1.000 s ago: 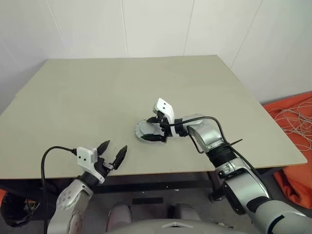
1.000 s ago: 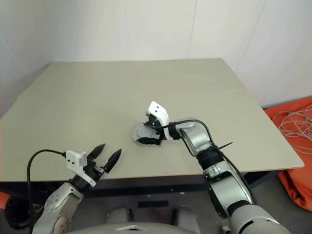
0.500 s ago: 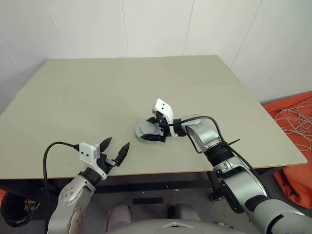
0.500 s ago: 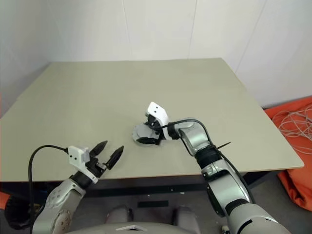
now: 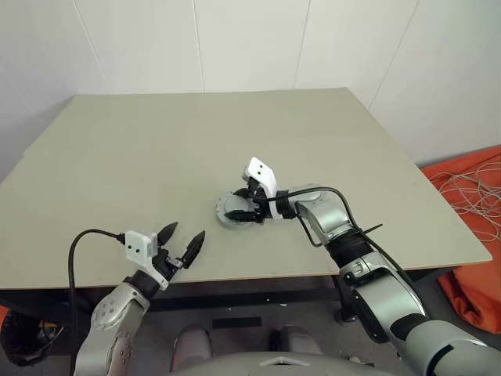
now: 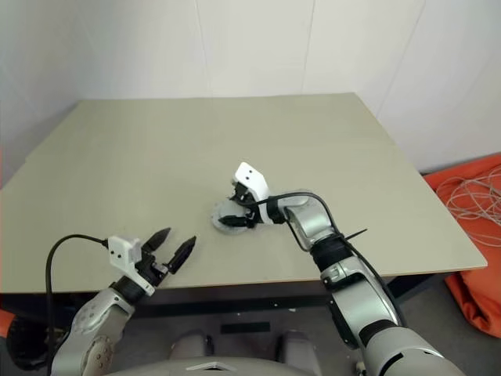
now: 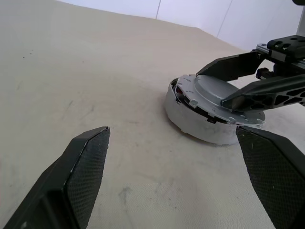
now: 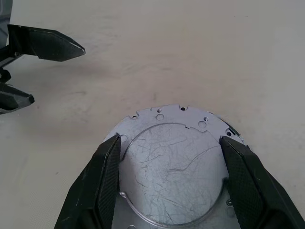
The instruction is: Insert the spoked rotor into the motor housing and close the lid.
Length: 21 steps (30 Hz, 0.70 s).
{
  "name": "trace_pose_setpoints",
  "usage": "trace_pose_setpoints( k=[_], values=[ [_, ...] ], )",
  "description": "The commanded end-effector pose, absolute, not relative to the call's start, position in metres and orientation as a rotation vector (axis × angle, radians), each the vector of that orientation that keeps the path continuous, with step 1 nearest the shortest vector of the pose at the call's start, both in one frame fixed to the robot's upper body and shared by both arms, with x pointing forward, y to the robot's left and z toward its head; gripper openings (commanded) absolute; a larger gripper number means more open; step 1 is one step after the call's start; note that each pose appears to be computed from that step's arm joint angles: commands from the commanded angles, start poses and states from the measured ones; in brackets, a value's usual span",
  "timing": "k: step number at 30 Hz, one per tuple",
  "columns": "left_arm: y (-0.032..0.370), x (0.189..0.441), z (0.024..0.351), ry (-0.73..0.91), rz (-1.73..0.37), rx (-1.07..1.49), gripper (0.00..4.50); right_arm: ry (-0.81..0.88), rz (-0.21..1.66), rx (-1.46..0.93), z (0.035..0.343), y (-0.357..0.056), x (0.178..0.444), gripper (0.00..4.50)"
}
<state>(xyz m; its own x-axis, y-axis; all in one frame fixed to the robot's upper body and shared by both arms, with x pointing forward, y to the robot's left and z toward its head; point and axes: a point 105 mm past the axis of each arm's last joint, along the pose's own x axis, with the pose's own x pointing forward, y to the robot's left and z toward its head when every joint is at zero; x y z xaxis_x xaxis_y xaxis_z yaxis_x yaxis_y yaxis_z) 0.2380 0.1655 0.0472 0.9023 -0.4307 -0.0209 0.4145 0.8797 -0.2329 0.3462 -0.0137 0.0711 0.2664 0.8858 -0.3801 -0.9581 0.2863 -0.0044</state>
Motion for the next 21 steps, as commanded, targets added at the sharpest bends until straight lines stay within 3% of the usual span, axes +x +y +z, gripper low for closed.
trace_pose_setpoints(
  k=[1,21],
  values=[
    [0.168,0.238,0.055,0.026,-0.447,-0.209,4.5,0.249,1.235,-0.243,0.09,-0.01,0.354,3.18],
    [0.167,0.237,0.051,0.025,-0.448,-0.208,4.5,0.298,1.192,-0.311,0.075,-0.003,0.354,3.18]
  ],
)
